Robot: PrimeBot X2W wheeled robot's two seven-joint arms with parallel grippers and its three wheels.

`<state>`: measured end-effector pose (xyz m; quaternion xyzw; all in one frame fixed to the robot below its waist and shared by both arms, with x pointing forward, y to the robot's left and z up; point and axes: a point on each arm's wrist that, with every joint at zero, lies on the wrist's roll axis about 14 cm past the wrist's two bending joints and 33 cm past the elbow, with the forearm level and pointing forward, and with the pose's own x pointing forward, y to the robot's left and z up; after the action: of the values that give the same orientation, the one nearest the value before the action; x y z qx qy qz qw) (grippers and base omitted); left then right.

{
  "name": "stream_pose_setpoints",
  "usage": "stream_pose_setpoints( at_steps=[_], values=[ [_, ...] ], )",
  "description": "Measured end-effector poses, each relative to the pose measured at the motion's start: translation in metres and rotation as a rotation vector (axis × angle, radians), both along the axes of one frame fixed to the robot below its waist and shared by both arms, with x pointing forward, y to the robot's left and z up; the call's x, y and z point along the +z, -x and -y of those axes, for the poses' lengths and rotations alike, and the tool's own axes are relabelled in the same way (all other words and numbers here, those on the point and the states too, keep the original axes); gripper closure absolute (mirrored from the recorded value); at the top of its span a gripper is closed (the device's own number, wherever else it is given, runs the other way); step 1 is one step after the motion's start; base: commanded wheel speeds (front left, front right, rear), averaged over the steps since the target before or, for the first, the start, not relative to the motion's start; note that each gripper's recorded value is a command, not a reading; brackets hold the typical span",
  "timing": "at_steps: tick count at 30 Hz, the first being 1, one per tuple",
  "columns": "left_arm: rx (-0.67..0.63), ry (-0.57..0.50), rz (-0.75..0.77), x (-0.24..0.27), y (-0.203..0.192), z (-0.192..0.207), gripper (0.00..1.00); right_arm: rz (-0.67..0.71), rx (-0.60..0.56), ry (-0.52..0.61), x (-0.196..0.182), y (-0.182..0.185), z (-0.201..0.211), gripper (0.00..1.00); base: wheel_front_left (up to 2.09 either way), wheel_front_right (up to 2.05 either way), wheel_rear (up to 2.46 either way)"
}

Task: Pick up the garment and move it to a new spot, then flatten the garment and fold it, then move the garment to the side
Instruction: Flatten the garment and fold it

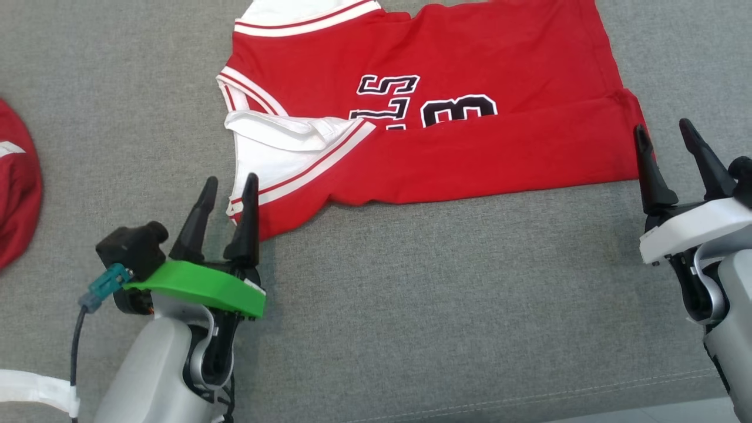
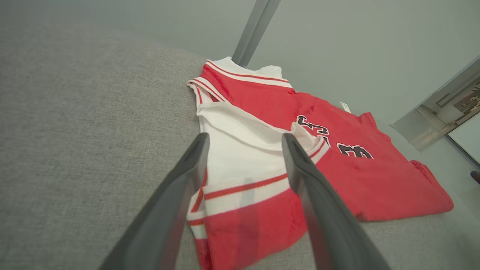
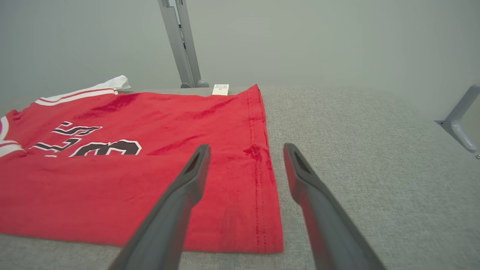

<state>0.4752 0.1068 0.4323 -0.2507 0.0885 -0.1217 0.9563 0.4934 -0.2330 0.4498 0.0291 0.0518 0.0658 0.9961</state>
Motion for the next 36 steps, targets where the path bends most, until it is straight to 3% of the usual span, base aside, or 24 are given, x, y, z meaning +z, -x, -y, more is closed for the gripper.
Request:
stream_pose_setpoints(
  at_steps=[8, 17, 18, 19, 20, 26, 36],
  values=[
    [-0.02, 0.002, -0.185, -0.035, 0.032, 0.013, 0.0, -0.005, -0.03, -0.024, -0.001, 0.018, 0.003, 0.0, 0.0, 0.0, 0.0],
    [0.063, -0.056, -0.344, -0.067, 0.036, 0.001, 0.0, -0.041, -0.061, -0.039, -0.012, 0.026, 0.008, 0.0, 0.0, 0.0, 0.0],
    [0.062, -0.054, -0.354, -0.068, 0.037, 0.001, 0.1, -0.045, -0.063, -0.041, -0.014, 0.026, 0.009, 0.0, 0.0, 0.0, 0.0],
    [0.062, -0.051, -0.362, -0.069, 0.038, 0.002, 0.62, -0.05, -0.067, -0.045, -0.015, 0.027, 0.009, 0.0, 0.0, 0.0, 0.0],
    [0.061, -0.048, -0.369, -0.07, 0.038, 0.003, 1.0, -0.057, -0.073, -0.051, -0.017, 0.027, 0.01, 0.0, 0.0, 0.0, 0.0],
    [0.019, -0.003, -0.385, -0.067, 0.044, 0.015, 1.0, -0.127, -0.105, -0.119, -0.039, 0.032, 0.007, 0.0, 0.0, 0.0, 0.0],
    [-0.001, -0.02, -0.327, -0.057, 0.041, 0.011, 1.0, -0.198, -0.135, -0.224, -0.056, 0.016, 0.0, 0.0, 0.0, 0.0, 0.0]
  ],
)
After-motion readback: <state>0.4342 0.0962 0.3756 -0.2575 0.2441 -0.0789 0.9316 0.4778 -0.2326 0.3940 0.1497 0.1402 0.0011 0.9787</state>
